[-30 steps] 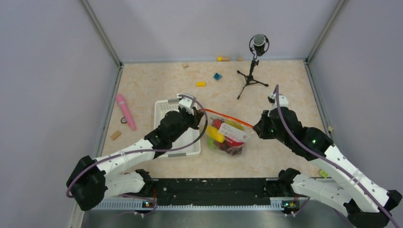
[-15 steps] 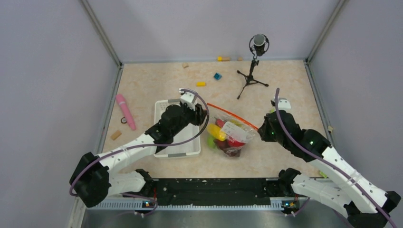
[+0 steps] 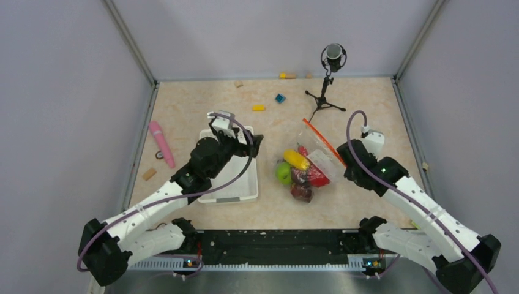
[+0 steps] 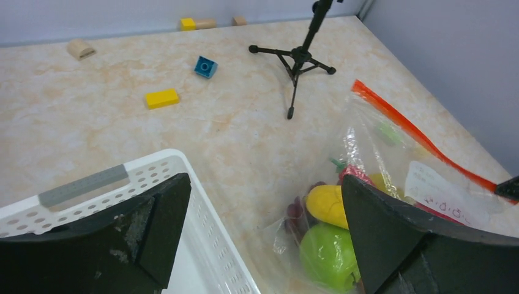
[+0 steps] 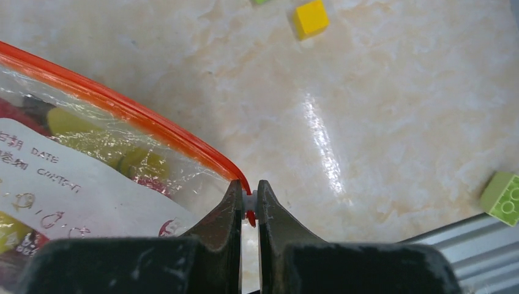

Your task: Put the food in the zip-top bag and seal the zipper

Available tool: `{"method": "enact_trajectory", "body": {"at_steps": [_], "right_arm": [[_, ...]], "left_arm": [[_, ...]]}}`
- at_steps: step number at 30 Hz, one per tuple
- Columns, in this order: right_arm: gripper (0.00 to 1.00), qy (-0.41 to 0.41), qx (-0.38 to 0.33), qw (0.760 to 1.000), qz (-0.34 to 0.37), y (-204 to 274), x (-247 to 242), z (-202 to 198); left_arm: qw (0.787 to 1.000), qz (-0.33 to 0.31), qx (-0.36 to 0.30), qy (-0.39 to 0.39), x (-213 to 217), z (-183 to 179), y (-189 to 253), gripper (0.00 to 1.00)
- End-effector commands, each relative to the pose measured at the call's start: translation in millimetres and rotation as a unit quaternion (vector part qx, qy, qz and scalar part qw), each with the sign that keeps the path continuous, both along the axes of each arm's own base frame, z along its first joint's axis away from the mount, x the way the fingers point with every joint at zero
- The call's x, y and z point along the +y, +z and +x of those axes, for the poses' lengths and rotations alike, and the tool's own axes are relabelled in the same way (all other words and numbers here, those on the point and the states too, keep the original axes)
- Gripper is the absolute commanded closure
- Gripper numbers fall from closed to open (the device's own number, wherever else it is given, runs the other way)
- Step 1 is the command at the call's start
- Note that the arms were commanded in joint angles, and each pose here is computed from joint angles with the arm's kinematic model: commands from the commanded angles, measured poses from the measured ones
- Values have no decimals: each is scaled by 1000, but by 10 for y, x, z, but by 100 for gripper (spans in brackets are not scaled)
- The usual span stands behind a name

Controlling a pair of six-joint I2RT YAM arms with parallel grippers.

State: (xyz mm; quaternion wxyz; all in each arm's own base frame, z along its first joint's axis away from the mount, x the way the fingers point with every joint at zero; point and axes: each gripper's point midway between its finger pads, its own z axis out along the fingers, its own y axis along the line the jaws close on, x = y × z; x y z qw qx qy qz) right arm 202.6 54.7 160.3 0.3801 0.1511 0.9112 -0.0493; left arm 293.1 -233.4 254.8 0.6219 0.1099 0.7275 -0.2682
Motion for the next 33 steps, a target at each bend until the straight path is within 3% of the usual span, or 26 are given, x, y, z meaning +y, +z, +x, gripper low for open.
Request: {"method": "enact_trajectory", "body": {"at_steps": [1,6,13,20,25,33], "right_arm": [[99,-65,35,997,-33,-212,-285,-163],[88,-80,65,994,-36,-407,-337,-266],[42,-69,4,997,-23,-17,-317,-101],[2,-68,-135,988,26,659,-338,84],[1,-94,-214,971,47,917,-490,52],[1,-89,-269,957,55,1088,-619,-54]], "left_arm": [[996,-14,20,87,327,33,-66,2],[991,-6,39,129,479,49,-152,2],[989,-8,42,139,549,14,-143,2],[988,-21,33,146,673,-93,-18,2],[980,-28,39,191,915,-174,22,2],[959,-21,45,279,1353,-284,21,2]]}}
